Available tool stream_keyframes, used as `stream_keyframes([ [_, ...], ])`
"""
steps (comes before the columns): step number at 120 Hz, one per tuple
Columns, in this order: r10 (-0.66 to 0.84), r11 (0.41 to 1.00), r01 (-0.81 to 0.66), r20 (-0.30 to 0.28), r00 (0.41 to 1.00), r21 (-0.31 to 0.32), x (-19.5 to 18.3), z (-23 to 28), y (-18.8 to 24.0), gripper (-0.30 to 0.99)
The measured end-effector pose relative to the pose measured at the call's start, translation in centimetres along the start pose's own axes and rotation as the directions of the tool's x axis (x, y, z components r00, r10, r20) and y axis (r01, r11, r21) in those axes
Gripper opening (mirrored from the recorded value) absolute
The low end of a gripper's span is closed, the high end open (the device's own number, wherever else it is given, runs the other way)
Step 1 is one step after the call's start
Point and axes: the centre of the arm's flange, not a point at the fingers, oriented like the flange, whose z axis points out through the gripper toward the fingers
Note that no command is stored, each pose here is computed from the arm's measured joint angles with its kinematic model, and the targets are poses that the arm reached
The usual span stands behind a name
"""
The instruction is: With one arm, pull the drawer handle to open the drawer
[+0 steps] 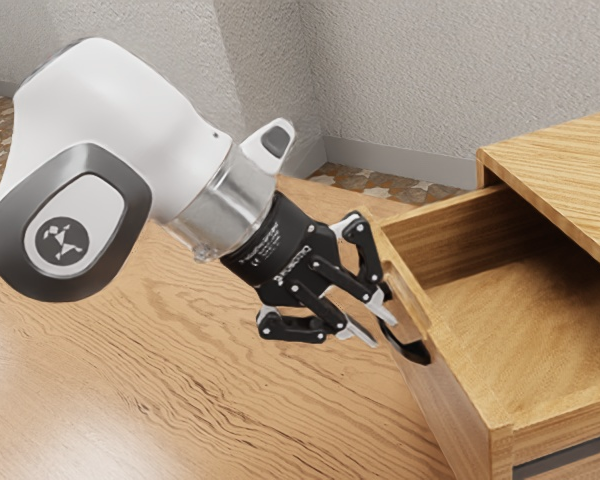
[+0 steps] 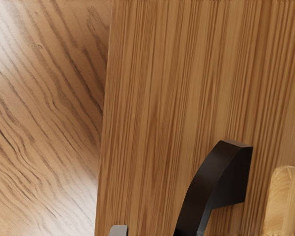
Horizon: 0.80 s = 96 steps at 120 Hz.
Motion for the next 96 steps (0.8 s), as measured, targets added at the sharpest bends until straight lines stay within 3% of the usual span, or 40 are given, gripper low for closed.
stream_keyframes([
  [58,-0.022,0.999,0.021,-0.021,1.000,-0.049,-0.3,-3.9,-5.1,0.00],
  [82,0.020,0.996,-0.024,-0.039,0.999,-0.091,-2.0,-7.9,-5.6,0.36],
  [96,0.124,0.973,-0.148,-0.138,0.983,-0.177,-6.0,-14.9,-4.2,0.51],
])
